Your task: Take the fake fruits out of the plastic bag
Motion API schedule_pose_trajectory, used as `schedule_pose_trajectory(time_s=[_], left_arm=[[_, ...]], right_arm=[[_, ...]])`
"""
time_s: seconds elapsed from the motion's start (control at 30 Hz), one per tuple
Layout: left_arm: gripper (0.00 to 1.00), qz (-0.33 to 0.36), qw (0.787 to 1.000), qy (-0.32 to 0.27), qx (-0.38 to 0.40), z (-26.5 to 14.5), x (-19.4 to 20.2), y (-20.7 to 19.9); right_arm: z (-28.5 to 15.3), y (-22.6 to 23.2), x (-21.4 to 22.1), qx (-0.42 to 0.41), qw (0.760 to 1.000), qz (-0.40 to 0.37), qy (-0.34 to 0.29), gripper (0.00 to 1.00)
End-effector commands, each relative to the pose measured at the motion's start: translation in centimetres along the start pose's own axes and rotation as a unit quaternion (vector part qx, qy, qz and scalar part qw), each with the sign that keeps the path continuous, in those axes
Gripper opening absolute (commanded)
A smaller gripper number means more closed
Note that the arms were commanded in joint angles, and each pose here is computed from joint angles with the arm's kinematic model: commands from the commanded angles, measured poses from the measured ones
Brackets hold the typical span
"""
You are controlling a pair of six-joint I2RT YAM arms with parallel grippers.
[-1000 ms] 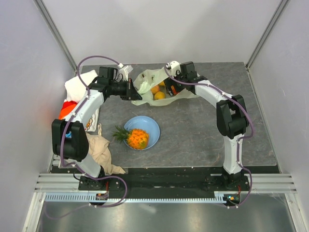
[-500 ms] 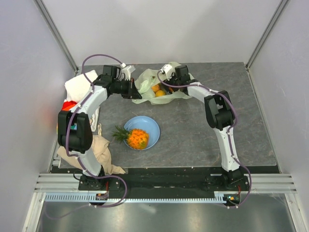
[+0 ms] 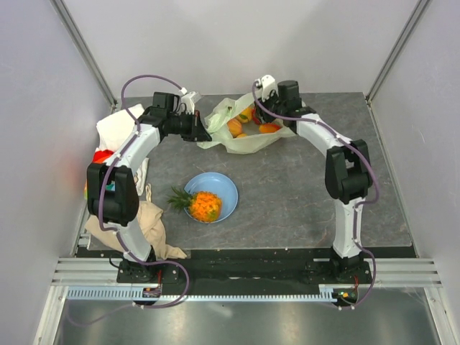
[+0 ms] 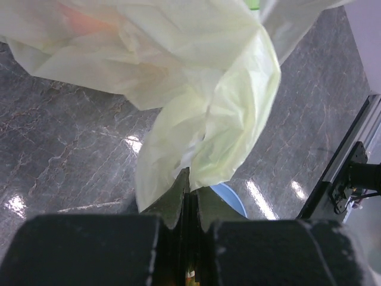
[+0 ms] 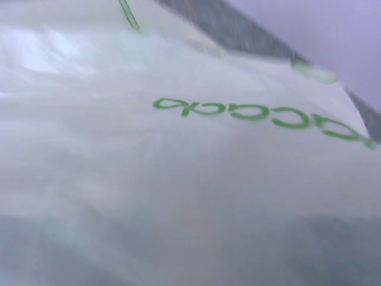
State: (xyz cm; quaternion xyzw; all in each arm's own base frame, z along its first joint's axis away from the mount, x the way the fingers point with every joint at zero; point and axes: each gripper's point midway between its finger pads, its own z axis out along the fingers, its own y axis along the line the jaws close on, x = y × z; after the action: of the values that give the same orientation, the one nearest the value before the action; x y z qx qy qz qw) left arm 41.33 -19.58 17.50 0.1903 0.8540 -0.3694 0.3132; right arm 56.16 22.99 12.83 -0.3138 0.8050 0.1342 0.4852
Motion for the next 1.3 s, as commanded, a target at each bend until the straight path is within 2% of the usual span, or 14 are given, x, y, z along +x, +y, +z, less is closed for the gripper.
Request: schedule_pose_trajectory(time_s=[0.0, 0.13, 0.23, 0.3, 0.5, 0.53, 0.57, 0.6, 0.63, 0.97, 1.1, 1.2, 1.27], left_arm=[[0.02, 0.008, 1.0, -0.029, -0.003, -0.1, -2.3, 0.1], [0.02, 0.002, 0.999, -0.039, 0.0, -0.3, -3.2, -0.3], [0.02, 0.005, 0.999, -0.043, 0.001, -0.4, -3.5, -0.5], [0.02, 0.003, 0.999, -0.042, 0.003, -0.3, -3.3, -0.5], [0.02, -0.021, 0.999, -0.034, 0.004, 0.0, -2.3, -0.5], [0.02, -0.026, 0.999, -0.033, 0.005, 0.1, -2.0, -0.5], [0.02, -0.031, 0.999, -0.029, 0.008, 0.4, -1.7, -0.6], [0.02, -0.04, 0.999, -0.024, 0.009, 0.6, -1.2, -0.5], [0.02, -0.05, 0.998, -0.024, 0.01, 0.7, -1.1, -0.6], [0.02, -0.074, 0.997, -0.016, 0.008, 2.2, -0.4, 0.4], [0.02, -0.077, 0.997, -0.013, 0.008, 2.7, -0.3, 0.8], [0.02, -0.075, 0.997, -0.014, 0.008, 2.9, -0.5, 1.0], [0.02, -0.073, 0.997, -0.015, 0.006, 2.9, -0.6, 1.0]], right_arm=[[-5.3, 4.0, -8.1, -0.106, 0.988, 0.058, -0.099, 0.43], [-6.8, 5.6, -8.5, -0.147, 0.98, 0.089, -0.099, 0.4], [-7.1, 6.2, -7.4, -0.157, 0.981, 0.075, -0.084, 0.43], [-6.3, 4.8, -5.9, -0.113, 0.99, 0.062, -0.064, 0.51], [-3.0, 1.8, -0.3, -0.035, 0.999, 0.023, 0.003, 0.56], [-2.4, 1.4, 0.8, -0.026, 0.999, 0.022, 0.011, 0.59], [-2.1, 1.2, 1.4, -0.017, 1.0, 0.021, 0.014, 0.69], [-1.8, 0.7, 2.0, 0.0, 1.0, 0.021, 0.017, 0.89], [-1.4, 0.5, 2.8, 0.008, 0.999, 0.024, 0.024, 0.98], [-1.1, 0.7, 6.0, 0.008, 0.998, 0.014, 0.058, 0.98], [0.0, 1.0, 8.7, 0.002, 0.996, 0.002, 0.092, 0.98], [0.4, -0.1, 9.4, 0.023, 0.993, -0.012, 0.114, 0.89], [0.2, -0.5, 8.2, 0.027, 0.994, -0.018, 0.101, 0.74]])
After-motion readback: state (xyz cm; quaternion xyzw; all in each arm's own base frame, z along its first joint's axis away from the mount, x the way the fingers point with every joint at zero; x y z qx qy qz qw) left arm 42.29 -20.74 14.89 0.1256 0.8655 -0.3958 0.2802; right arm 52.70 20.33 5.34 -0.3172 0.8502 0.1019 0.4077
